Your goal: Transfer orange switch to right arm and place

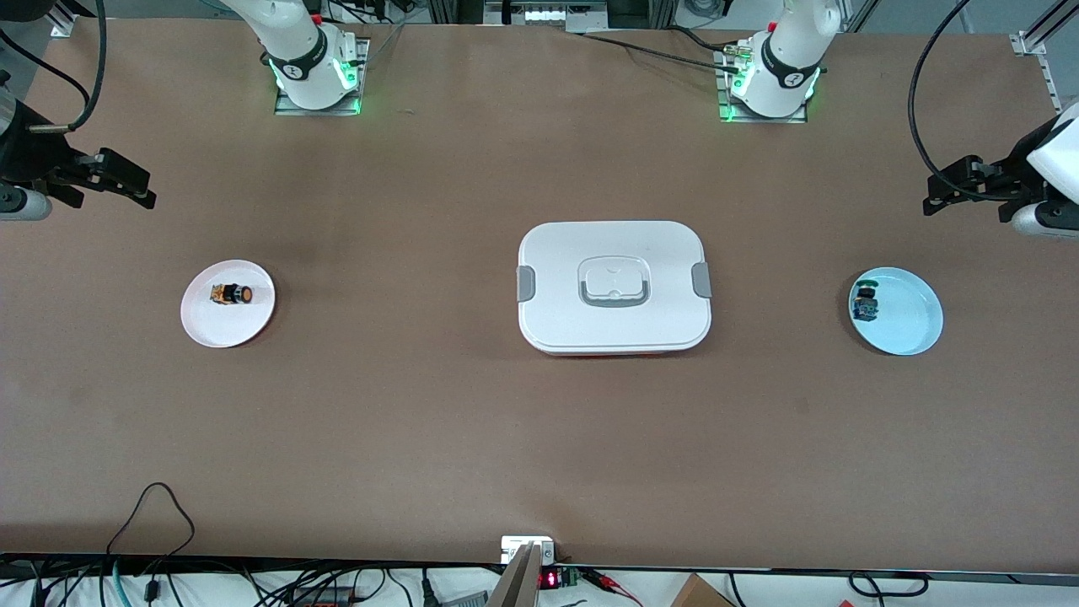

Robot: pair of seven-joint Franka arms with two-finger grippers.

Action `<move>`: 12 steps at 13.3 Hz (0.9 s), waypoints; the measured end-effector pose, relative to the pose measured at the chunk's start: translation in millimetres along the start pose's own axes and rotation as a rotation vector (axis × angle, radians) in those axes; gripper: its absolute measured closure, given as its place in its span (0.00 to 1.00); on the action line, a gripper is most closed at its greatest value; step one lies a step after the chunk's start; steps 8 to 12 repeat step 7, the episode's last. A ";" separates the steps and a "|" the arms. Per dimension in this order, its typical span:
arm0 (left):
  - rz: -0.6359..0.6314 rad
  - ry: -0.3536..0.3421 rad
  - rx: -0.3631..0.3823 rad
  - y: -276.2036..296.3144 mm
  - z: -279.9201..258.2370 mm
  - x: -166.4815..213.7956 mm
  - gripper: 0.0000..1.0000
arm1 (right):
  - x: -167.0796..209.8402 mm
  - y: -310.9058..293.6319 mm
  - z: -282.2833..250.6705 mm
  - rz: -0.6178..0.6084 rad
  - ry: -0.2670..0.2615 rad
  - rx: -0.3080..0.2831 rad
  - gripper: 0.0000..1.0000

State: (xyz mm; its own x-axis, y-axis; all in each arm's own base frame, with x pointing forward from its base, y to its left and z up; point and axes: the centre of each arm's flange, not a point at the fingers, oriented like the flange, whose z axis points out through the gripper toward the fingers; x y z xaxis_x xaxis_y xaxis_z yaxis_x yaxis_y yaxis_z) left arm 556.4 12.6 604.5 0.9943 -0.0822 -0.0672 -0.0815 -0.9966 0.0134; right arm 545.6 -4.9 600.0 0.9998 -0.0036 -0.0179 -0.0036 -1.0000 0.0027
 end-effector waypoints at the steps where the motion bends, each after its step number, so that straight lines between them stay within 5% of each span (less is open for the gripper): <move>1: 0.000 0.003 0.000 0.0 -0.3 0.4 0.00 | 0.0 0.0 -0.6 0.000 0.000 0.000 0.00; 12: 0.000 0.007 0.001 -0.2 -0.6 0.7 0.00 | -1.0 -0.2 0.2 -0.001 -0.008 0.000 0.00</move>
